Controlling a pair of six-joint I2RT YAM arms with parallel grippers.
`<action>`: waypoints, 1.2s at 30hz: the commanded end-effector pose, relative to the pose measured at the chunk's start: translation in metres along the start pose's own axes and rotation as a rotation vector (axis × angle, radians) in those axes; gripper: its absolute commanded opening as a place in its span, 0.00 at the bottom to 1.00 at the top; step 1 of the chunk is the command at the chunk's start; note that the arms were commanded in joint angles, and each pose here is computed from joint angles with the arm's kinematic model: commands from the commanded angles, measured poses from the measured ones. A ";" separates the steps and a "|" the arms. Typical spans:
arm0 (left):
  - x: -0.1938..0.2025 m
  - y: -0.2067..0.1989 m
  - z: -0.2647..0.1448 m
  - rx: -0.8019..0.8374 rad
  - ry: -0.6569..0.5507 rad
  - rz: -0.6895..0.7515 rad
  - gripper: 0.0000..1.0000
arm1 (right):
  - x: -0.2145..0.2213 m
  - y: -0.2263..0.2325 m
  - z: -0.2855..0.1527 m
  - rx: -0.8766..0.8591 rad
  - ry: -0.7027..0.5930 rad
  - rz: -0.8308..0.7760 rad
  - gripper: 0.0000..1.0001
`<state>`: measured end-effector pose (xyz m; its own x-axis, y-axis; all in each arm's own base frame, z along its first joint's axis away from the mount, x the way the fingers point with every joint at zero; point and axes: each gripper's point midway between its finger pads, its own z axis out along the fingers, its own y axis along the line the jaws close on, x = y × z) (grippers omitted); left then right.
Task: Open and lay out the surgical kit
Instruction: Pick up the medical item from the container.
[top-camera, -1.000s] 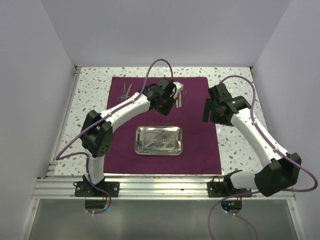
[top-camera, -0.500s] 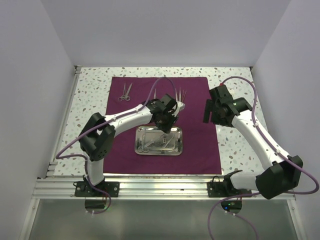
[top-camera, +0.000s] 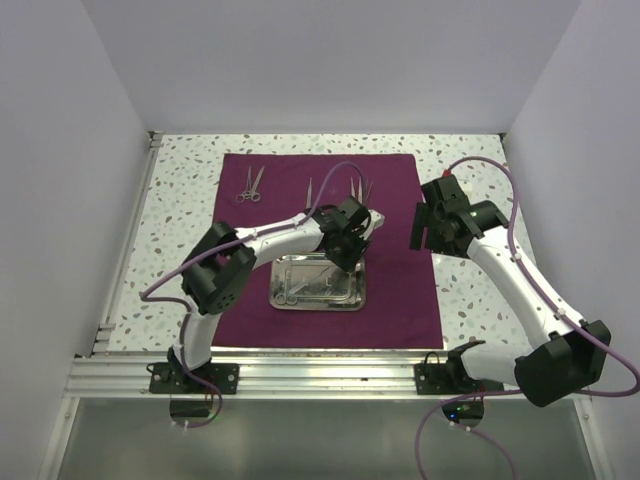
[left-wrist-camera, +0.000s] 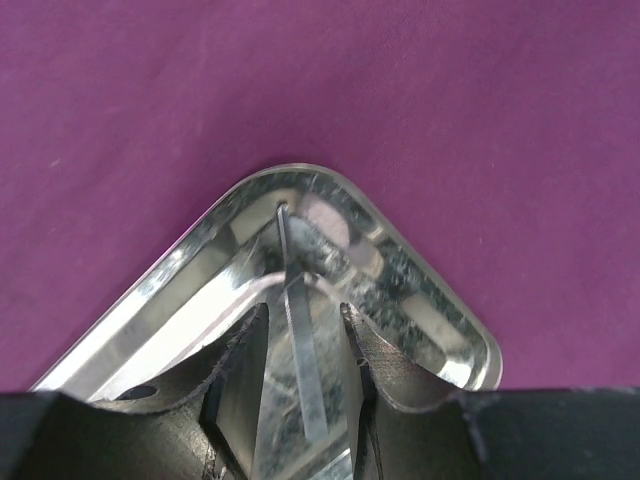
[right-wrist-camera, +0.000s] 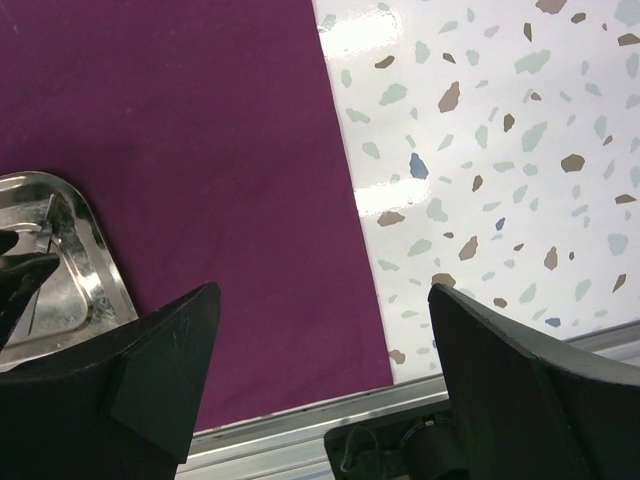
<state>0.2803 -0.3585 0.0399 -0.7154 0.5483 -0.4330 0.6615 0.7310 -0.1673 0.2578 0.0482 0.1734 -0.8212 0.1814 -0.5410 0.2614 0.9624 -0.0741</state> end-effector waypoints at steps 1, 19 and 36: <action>-0.020 -0.007 0.006 -0.007 -0.055 -0.004 0.38 | -0.003 -0.007 -0.007 0.013 -0.029 -0.002 0.89; 0.018 0.022 0.050 -0.159 0.075 0.018 0.31 | -0.006 -0.004 -0.003 0.011 -0.025 -0.007 0.98; 0.012 0.021 0.021 -0.184 0.062 0.051 0.00 | -0.008 0.001 -0.001 0.003 -0.023 -0.002 0.99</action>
<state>0.3058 -0.3703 0.0197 -0.6764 0.5551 -0.4841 0.6484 0.7606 -0.0337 0.2583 0.0480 0.1713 -0.8275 0.1715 -0.5347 0.2536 0.9637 -0.0834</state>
